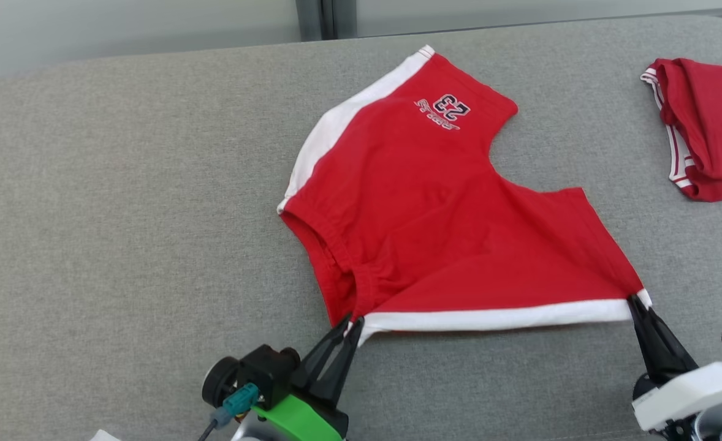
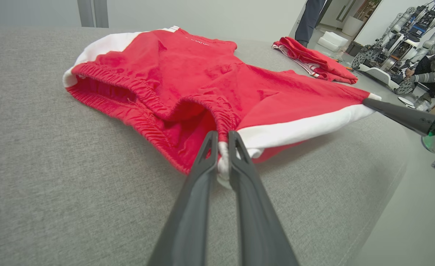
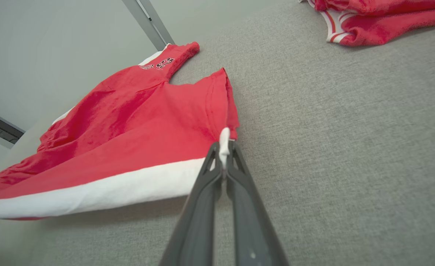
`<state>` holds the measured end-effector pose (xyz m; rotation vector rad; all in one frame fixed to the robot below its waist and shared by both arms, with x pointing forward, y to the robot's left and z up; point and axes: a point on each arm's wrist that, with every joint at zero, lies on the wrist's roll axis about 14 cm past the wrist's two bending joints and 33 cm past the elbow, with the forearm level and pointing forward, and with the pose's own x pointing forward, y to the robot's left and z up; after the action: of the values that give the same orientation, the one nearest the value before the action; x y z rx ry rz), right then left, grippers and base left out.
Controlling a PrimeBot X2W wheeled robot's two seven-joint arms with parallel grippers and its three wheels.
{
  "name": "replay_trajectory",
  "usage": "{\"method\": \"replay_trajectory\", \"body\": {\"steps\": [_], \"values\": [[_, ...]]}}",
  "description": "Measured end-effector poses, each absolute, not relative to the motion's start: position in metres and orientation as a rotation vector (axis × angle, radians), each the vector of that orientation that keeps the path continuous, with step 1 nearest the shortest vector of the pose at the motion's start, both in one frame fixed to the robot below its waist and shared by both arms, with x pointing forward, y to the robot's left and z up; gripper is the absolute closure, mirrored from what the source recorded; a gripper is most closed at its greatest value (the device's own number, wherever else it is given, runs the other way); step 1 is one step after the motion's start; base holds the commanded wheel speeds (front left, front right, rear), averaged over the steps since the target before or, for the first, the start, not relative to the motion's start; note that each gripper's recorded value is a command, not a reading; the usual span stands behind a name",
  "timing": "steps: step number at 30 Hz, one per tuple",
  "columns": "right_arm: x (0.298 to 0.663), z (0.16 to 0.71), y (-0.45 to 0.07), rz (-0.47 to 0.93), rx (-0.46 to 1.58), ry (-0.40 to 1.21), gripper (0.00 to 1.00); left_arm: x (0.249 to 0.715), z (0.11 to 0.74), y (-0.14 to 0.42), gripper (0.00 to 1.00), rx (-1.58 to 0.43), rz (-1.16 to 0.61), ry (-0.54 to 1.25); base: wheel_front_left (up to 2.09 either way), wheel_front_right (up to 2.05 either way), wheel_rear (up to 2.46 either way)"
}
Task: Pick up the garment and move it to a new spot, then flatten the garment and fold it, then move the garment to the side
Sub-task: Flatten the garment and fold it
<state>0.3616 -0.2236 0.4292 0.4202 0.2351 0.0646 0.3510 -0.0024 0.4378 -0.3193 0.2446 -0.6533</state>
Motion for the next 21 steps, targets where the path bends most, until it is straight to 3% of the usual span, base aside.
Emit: {"method": "replay_trajectory", "body": {"steps": [9,21], "values": [[0.368,0.448,-0.233,0.045,0.388,0.192,1.00,0.339,0.445,-0.013,1.00,-0.343,-0.679,0.233,0.00,0.00,0.00],[0.467,0.507,-0.214,0.181,0.263,0.067,1.00,0.378,0.471,-0.012,1.00,-0.361,-0.659,0.137,0.00,0.00,0.00]]}}
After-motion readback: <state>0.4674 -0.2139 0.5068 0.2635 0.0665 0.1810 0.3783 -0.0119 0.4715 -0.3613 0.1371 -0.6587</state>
